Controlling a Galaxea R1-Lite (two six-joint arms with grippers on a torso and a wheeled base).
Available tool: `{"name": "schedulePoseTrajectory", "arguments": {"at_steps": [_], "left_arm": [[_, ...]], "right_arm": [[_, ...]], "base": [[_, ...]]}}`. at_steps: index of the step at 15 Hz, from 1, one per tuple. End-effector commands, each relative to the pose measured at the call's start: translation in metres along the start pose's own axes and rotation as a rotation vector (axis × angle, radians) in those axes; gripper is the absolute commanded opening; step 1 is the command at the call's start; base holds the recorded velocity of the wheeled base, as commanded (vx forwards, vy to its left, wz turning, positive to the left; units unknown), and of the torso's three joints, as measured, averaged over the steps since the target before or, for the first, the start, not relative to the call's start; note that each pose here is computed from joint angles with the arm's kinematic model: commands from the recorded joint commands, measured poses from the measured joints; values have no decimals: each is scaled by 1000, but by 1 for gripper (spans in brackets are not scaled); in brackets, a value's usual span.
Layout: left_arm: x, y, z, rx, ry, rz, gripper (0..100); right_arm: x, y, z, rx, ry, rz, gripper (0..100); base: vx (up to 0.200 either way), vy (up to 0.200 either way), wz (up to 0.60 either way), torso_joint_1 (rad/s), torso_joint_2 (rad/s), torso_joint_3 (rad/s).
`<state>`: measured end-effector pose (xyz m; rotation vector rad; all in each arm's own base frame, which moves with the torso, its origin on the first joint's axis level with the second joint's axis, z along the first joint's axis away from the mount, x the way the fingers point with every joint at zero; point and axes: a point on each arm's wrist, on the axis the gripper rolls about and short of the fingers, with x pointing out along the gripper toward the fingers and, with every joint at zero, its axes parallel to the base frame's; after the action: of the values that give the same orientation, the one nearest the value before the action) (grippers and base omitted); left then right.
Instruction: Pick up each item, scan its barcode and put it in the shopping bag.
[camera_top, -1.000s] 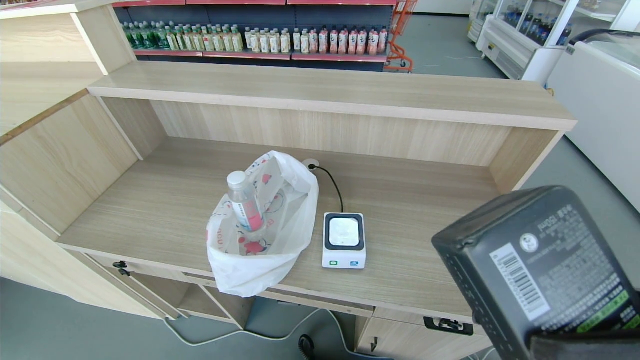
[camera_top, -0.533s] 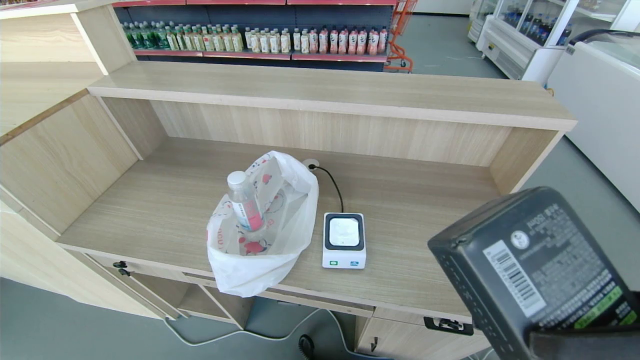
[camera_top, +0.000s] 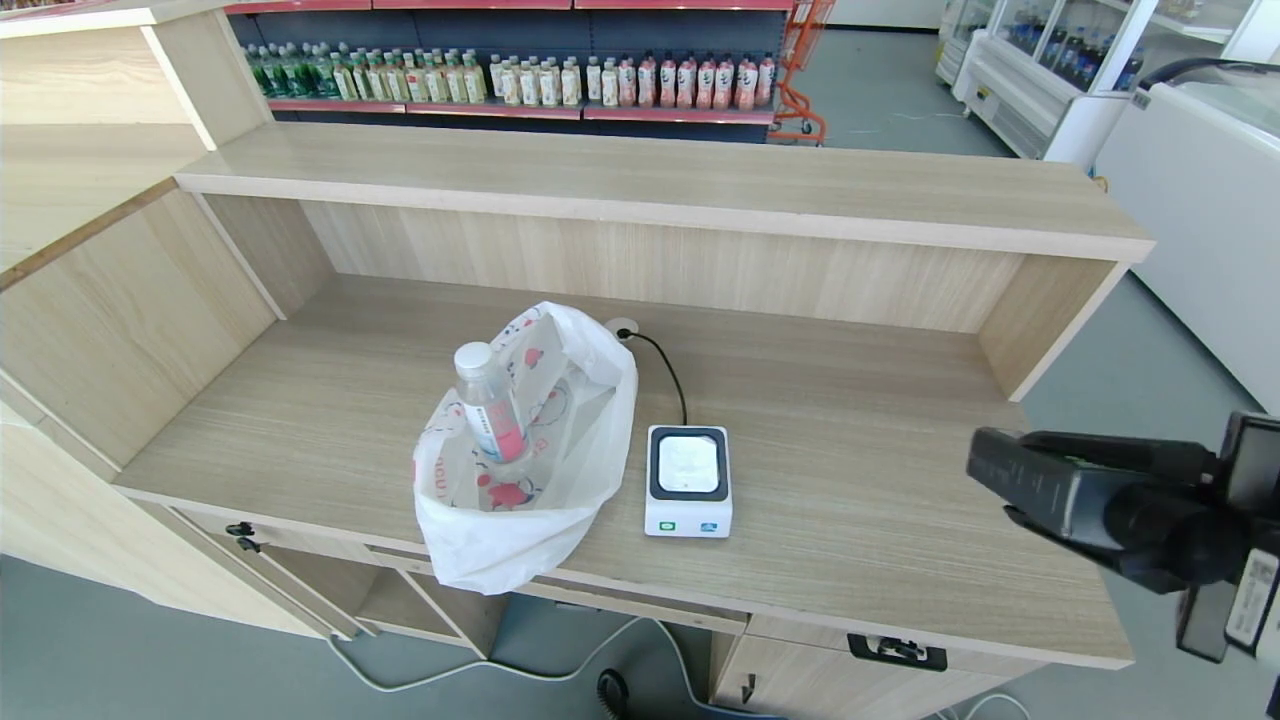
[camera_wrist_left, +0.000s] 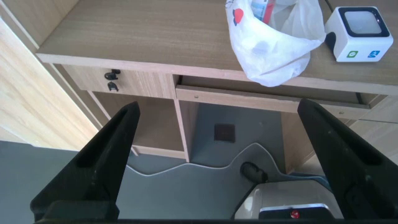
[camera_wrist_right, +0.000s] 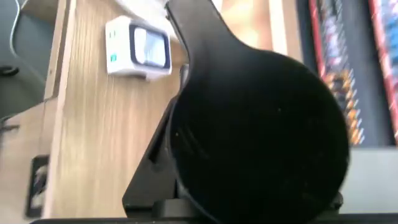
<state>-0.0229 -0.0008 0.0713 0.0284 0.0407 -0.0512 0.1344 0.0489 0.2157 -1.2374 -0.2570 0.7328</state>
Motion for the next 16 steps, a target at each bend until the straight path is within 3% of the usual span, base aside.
{"name": "schedulePoseTrajectory", "arguments": {"at_steps": [1,4,5,8,9,11,13,16], "left_arm": [[0,0,0,0,0,0,100],[0,0,0,0,0,0,100],[0,0,0,0,0,0,100],[0,0,0,0,0,0,100],[0,0,0,0,0,0,100],[0,0,0,0,0,2,100],[0,0,0,0,0,0,100],[0,0,0,0,0,0,100]], "right_arm": [[-36,14,-19,392,184,42,0],[-33,15,-19,774,150,81,0],[-31,12,-19,850,149,79,0],[0,-40,-12,1618,-62,105,0],[6,-49,-14,1718,-116,120,0],[40,-49,-33,1837,-125,158,0],[58,-39,-38,1858,-97,209,0],[69,-39,-44,1860,-96,170,0]], "base": [[0,0,0,0,0,0],[0,0,0,0,0,0],[0,0,0,0,0,0],[0,0,0,0,0,0],[0,0,0,0,0,0],[0,0,0,0,0,0],[0,0,0,0,0,0],[0,0,0,0,0,0]]}}
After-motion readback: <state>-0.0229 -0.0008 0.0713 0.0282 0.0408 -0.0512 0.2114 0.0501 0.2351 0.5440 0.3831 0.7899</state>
